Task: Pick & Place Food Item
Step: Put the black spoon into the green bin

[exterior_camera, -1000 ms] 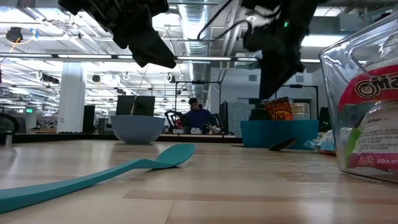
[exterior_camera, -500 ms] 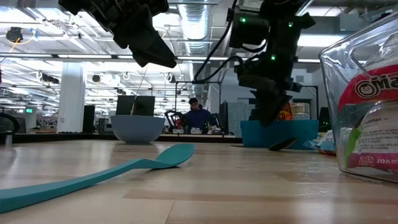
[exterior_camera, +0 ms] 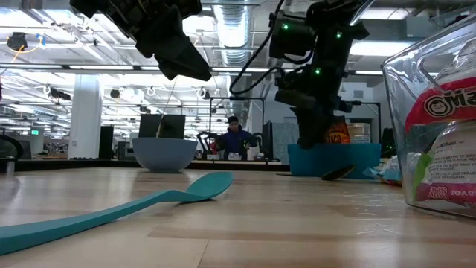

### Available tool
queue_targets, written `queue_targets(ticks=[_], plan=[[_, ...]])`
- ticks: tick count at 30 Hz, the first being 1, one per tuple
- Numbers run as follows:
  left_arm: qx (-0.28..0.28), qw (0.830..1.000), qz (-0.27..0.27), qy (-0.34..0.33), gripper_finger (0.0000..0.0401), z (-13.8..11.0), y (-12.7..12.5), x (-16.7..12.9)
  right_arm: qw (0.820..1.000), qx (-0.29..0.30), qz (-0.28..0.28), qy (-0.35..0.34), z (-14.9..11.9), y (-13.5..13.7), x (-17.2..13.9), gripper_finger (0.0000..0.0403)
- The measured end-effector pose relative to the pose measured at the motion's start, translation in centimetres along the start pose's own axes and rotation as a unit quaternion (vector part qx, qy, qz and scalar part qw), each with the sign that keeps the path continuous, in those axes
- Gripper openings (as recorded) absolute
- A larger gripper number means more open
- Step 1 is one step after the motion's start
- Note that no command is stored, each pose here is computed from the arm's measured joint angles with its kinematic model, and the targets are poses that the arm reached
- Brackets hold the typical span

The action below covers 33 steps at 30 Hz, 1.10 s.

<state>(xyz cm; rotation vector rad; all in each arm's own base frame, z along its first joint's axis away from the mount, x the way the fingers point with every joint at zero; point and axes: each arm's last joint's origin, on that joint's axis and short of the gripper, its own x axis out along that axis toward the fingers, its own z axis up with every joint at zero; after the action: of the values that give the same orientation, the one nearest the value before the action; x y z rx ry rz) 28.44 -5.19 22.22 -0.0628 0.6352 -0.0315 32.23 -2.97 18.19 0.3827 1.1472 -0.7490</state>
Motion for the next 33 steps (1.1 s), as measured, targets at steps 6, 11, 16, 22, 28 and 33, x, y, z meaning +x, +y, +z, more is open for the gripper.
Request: queue_targets(ticks=[6, 11, 16, 22, 28, 33], plan=[[0.0, 1.0, 0.0, 0.0, 0.0111, 0.0, 0.0, 0.0, 1.0, -0.019, 0.009, 0.02, -0.3, 0.2, 0.5, 0.0066], [0.0, 1.0, 0.0, 0.0, 0.0111, 0.0, 0.0, 0.0, 0.999, -0.018, 0.014, 0.037, -0.5, 0.1, 1.3, 0.0066], [0.0, 1.0, 0.0, 0.001, 0.0111, 0.0, 0.0, 0.0, 0.999, -0.006, 0.011, 0.041, -1.4, -0.7, 2.6, 0.0066], [0.0, 1.0, 0.0, 0.001, 0.0111, 0.0, 0.0, 0.0, 0.999, 0.003, 0.018, 0.027, -1.9, -1.0, 3.7, 0.0066], [0.0, 1.0, 0.0, 0.0, 0.0111, 0.0, 0.0, 0.0, 0.999, -0.001, 0.021, 0.024, -1.8, -1.0, 3.7, 0.0066], [0.0, 1.0, 0.0, 0.0, 0.0111, 0.0, 0.0, 0.0, 1.0, 0.005, 0.017, 0.024, -1.5, -1.5, 3.8, 0.0066]])
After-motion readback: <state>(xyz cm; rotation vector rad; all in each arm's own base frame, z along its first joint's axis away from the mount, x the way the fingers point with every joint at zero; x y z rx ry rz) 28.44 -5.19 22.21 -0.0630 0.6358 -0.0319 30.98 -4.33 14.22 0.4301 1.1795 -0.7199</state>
